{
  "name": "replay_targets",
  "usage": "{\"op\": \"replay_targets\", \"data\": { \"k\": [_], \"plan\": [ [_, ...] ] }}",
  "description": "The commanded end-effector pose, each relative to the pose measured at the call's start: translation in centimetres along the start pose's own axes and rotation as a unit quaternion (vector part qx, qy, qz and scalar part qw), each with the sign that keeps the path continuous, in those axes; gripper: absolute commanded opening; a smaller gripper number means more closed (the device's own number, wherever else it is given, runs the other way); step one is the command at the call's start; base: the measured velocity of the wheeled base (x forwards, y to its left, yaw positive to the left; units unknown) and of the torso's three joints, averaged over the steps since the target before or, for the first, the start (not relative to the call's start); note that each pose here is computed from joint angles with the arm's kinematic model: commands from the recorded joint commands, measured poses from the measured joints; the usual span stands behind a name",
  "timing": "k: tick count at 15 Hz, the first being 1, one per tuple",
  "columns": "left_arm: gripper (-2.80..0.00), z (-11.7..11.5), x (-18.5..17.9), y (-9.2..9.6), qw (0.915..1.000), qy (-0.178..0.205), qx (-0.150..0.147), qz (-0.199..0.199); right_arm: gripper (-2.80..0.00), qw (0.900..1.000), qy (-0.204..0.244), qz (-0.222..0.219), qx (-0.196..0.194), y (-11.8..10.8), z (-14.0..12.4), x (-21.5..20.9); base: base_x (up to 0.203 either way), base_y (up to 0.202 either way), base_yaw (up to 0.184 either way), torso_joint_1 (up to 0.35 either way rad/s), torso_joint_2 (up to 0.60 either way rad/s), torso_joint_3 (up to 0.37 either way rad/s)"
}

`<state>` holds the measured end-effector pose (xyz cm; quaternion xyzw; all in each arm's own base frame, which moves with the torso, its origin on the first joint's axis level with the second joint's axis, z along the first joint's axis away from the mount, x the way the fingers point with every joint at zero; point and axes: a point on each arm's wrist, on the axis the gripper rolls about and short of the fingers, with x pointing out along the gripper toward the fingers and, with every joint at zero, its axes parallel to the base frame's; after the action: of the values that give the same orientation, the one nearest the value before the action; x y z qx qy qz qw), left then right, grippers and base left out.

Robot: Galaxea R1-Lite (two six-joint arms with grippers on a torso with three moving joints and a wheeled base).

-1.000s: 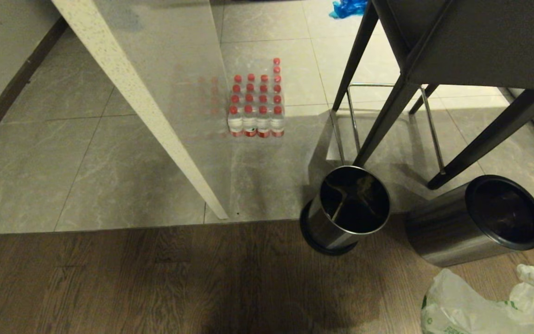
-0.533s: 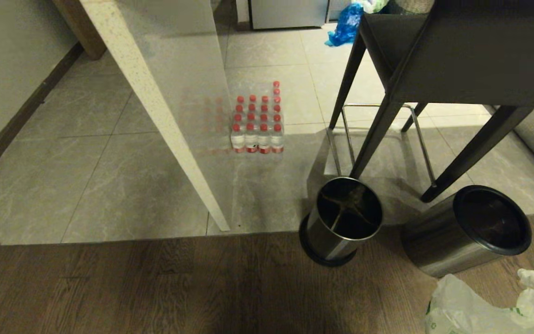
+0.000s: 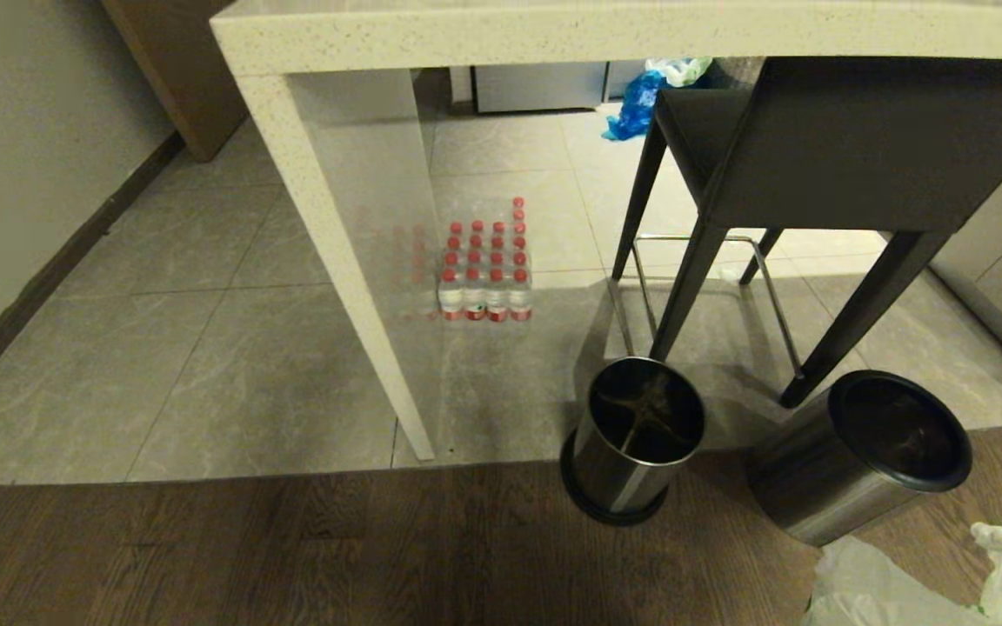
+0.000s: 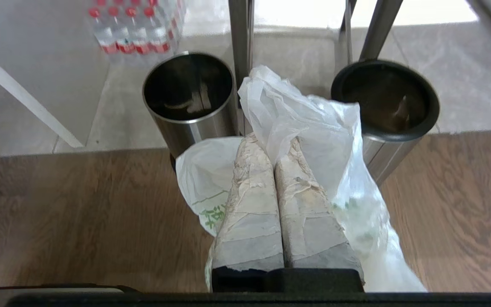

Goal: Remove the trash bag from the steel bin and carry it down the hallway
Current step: Put the trash bag at the door

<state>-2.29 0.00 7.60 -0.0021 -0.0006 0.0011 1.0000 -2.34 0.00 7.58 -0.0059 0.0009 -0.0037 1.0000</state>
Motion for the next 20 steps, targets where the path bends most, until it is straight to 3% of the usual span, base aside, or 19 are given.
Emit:
{"op": "replay_targets", "data": {
  "k": [1, 13, 20],
  "plan": [
    [-2.80, 0.00, 0.01, 0.00, 1.0000, 0.001, 0.000, 0.000, -2.80, 1.000, 0.001, 0.000, 0.000, 0.00, 0.00, 0.02, 0.000, 0.000, 0.000, 0.002, 0.00, 0.210],
    [-2.80, 0.00, 0.01, 0.00, 1.0000, 0.001, 0.000, 0.000, -2.80, 1.000, 0.001, 0.000, 0.000, 0.00, 0.00, 0.02, 0.000, 0.000, 0.000, 0.002, 0.00, 0.202],
    [-2.80, -0.05, 0.01, 0.00, 1.0000, 0.003, 0.003, -0.001, -2.80, 1.000, 0.001, 0.000, 0.000, 0.00, 0.00, 0.02, 0.000, 0.000, 0.000, 0.002, 0.00, 0.041]
  ]
}}
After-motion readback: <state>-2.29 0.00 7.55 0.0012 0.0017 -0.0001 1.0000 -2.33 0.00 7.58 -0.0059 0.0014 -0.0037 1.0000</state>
